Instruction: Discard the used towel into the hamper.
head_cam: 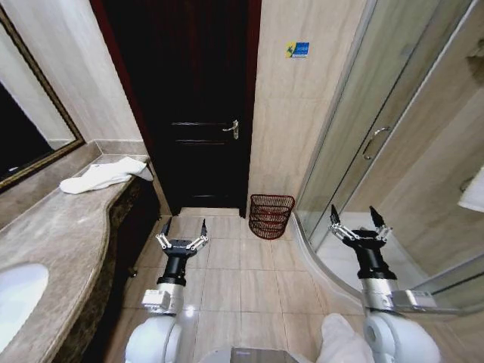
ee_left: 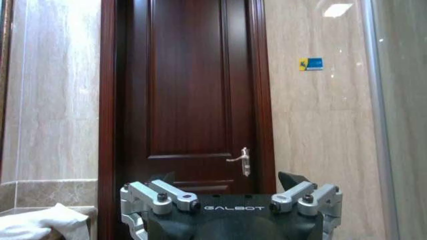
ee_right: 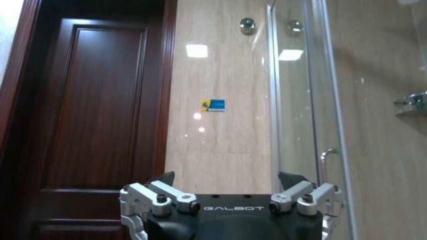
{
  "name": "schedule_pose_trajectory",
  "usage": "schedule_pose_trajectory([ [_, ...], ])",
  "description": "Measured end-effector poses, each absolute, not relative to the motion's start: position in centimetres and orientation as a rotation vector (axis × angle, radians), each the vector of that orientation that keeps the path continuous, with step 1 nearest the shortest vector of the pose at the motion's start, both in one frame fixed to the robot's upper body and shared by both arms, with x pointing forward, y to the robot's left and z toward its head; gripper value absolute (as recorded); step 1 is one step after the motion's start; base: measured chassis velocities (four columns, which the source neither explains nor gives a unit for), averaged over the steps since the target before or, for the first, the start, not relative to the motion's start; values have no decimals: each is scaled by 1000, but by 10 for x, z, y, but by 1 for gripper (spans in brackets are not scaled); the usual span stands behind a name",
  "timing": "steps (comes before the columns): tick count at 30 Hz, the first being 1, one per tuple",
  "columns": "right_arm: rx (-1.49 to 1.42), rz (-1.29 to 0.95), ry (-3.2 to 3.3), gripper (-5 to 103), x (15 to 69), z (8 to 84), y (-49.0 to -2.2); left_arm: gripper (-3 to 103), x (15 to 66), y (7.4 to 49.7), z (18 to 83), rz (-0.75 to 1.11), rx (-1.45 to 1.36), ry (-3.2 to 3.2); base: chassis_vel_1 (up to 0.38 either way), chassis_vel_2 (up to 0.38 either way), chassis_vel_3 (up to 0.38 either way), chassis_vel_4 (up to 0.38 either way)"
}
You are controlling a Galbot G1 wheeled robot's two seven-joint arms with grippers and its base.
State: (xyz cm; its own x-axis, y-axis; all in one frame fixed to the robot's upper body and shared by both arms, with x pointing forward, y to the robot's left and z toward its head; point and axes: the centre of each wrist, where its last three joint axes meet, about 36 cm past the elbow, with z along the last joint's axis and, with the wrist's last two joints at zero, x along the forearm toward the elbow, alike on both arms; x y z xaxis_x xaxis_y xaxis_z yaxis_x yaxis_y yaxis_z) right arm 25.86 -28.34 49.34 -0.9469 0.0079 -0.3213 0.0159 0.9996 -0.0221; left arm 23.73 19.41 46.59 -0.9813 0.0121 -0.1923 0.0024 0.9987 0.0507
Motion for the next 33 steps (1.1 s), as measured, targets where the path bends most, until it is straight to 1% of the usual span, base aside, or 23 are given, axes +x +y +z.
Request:
schedule_pose_trajectory([
  [28,6,-20,2791,100,258,490,-280,100,237,194,462,54,26,2929,-162,165,164,-164],
  [33,6,-20,2763,100,259,488,-279,100,237,194,461,50,23,2932,-106,106,94,-114],
])
